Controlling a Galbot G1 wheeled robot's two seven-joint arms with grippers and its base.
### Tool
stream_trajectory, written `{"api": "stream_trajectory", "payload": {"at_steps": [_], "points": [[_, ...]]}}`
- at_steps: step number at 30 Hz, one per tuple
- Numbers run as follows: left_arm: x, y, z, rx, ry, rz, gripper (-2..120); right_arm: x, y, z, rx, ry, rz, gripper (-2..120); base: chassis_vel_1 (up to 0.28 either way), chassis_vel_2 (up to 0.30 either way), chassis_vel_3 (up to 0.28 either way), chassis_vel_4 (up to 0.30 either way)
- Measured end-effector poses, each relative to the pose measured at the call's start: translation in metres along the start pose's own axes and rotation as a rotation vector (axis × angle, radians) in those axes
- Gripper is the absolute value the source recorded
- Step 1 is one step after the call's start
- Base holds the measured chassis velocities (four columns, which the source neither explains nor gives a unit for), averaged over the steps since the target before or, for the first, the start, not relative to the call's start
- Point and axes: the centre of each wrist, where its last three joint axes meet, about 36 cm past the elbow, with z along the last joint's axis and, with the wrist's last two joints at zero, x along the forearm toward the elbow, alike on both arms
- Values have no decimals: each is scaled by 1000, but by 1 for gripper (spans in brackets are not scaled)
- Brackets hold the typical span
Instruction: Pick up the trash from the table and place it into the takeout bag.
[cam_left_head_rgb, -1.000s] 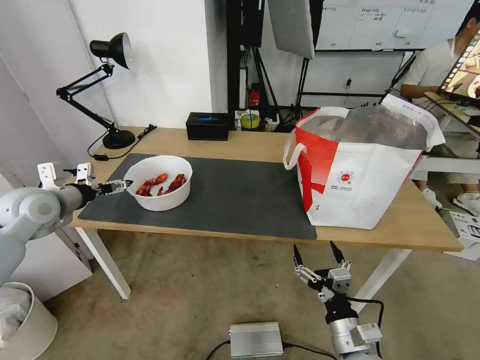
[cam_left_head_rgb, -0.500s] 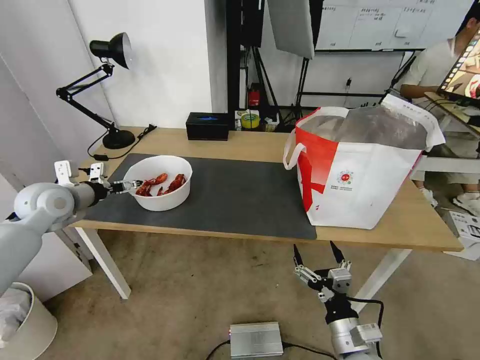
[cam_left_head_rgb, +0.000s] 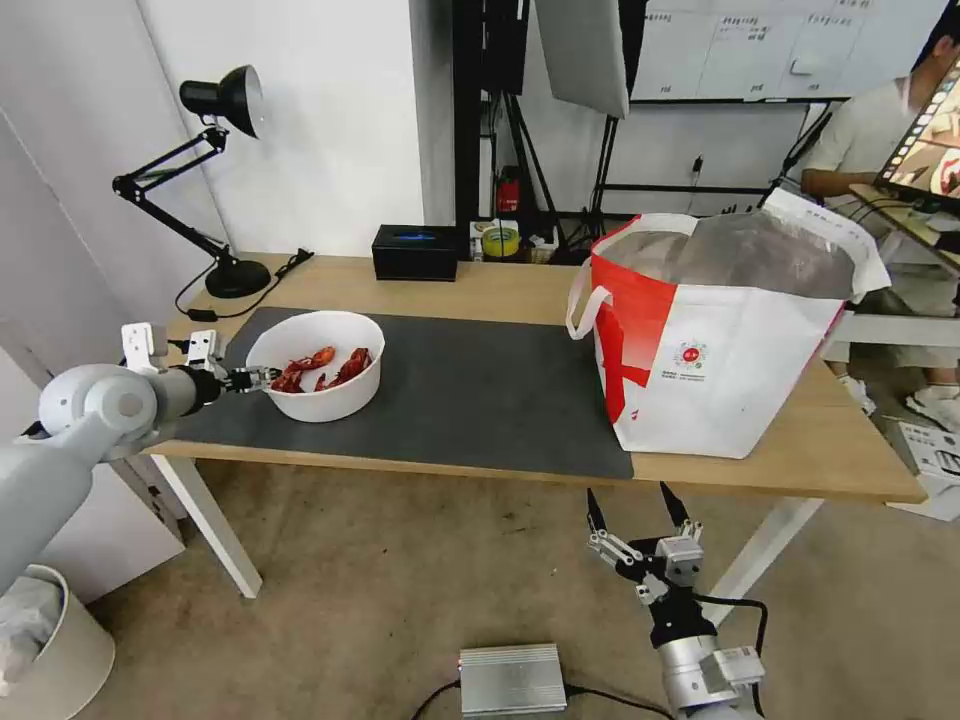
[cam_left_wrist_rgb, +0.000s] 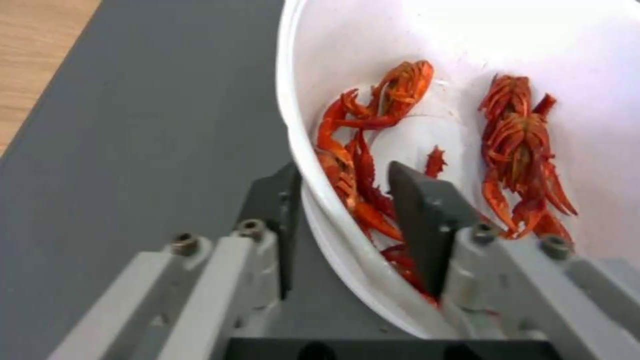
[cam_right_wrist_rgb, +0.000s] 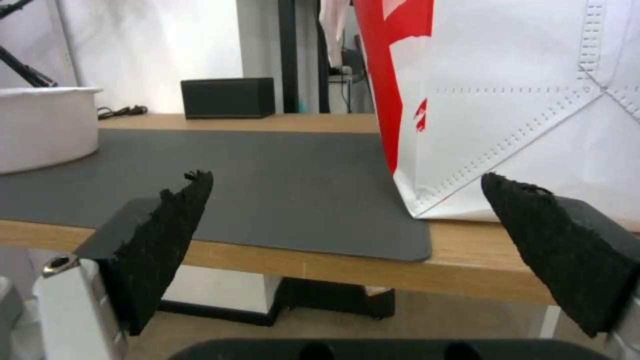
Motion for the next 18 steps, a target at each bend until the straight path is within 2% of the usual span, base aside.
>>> {"api": "stream_trajectory", "payload": {"at_steps": [2, 5, 8, 9, 18], "points": [[1, 0, 0, -3, 0, -1, 28, 0, 0, 0, 0, 0, 0, 100, 0, 0, 0, 0], [2, -1, -1, -8, -5, 0, 14, 0, 0, 0, 0, 0, 0, 100, 0, 0, 0, 0], [3, -2, -1, -9, -6, 0, 9, 0, 0, 0, 0, 0, 0, 100, 0, 0, 0, 0], [3, -2, 0, -8, -8, 0, 1, 0, 0, 0, 0, 0, 0, 100, 0, 0, 0, 0], [12, -4, 1, -1, -42, 4, 0, 0, 0, 0, 0, 0, 0, 100, 0, 0, 0, 0]]}}
